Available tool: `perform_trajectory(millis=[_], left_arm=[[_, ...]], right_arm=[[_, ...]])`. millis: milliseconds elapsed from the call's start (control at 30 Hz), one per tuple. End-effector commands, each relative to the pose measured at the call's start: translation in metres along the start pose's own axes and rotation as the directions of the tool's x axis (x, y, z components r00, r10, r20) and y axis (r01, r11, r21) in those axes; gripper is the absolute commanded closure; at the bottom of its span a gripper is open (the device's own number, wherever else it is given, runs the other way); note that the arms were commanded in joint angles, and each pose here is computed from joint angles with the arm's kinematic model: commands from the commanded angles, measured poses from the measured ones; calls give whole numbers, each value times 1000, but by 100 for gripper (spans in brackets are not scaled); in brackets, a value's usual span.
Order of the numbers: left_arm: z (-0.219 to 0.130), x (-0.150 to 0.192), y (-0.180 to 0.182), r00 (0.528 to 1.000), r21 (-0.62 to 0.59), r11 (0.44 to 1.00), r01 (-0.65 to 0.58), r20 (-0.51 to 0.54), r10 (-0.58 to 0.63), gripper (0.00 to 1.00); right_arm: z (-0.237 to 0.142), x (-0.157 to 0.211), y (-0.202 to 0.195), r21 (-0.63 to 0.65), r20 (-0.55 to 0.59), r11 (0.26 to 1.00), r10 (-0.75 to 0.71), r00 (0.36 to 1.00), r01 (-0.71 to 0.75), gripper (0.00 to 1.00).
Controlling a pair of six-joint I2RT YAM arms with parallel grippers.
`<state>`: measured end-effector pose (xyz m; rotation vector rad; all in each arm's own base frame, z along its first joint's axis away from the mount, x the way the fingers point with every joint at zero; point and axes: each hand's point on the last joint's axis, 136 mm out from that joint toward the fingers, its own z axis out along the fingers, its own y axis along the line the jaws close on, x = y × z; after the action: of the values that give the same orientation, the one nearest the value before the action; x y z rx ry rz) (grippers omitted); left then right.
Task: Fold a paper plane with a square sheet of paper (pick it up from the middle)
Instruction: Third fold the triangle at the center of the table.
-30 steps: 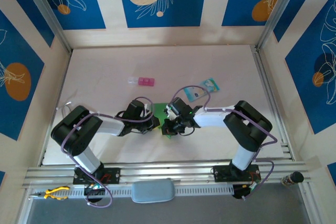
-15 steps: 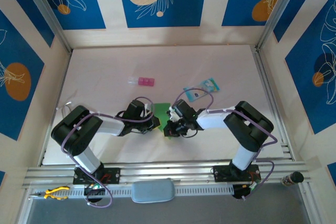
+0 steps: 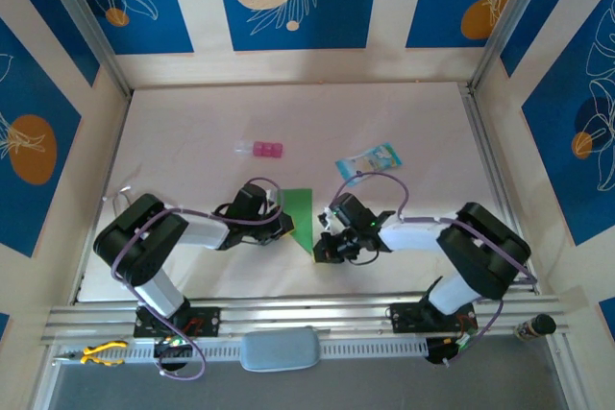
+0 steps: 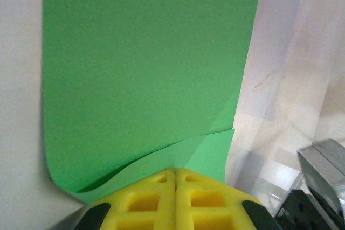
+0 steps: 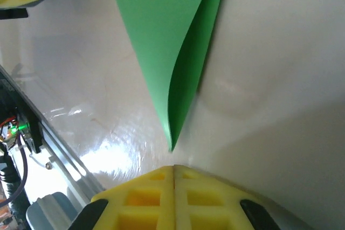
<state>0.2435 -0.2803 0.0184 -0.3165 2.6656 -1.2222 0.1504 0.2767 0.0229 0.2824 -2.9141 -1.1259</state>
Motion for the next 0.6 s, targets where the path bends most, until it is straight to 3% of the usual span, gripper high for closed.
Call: perform_trajectory(millis=[0, 200, 567], left_arm=[[11, 7, 22, 999, -118, 992, 34, 33, -31, 100], [19, 2, 3, 996, -103, 994, 32, 90, -23, 100], [18, 5, 1, 996, -98, 995, 16, 88, -8, 100]], right_arm=[[-22, -9, 5, -22, 50, 999, 34, 998, -33, 94], [-41, -35, 14, -75, 121, 995, 79, 990, -71, 94], [-16, -64, 19, -103, 106, 982, 172, 979, -161, 94]])
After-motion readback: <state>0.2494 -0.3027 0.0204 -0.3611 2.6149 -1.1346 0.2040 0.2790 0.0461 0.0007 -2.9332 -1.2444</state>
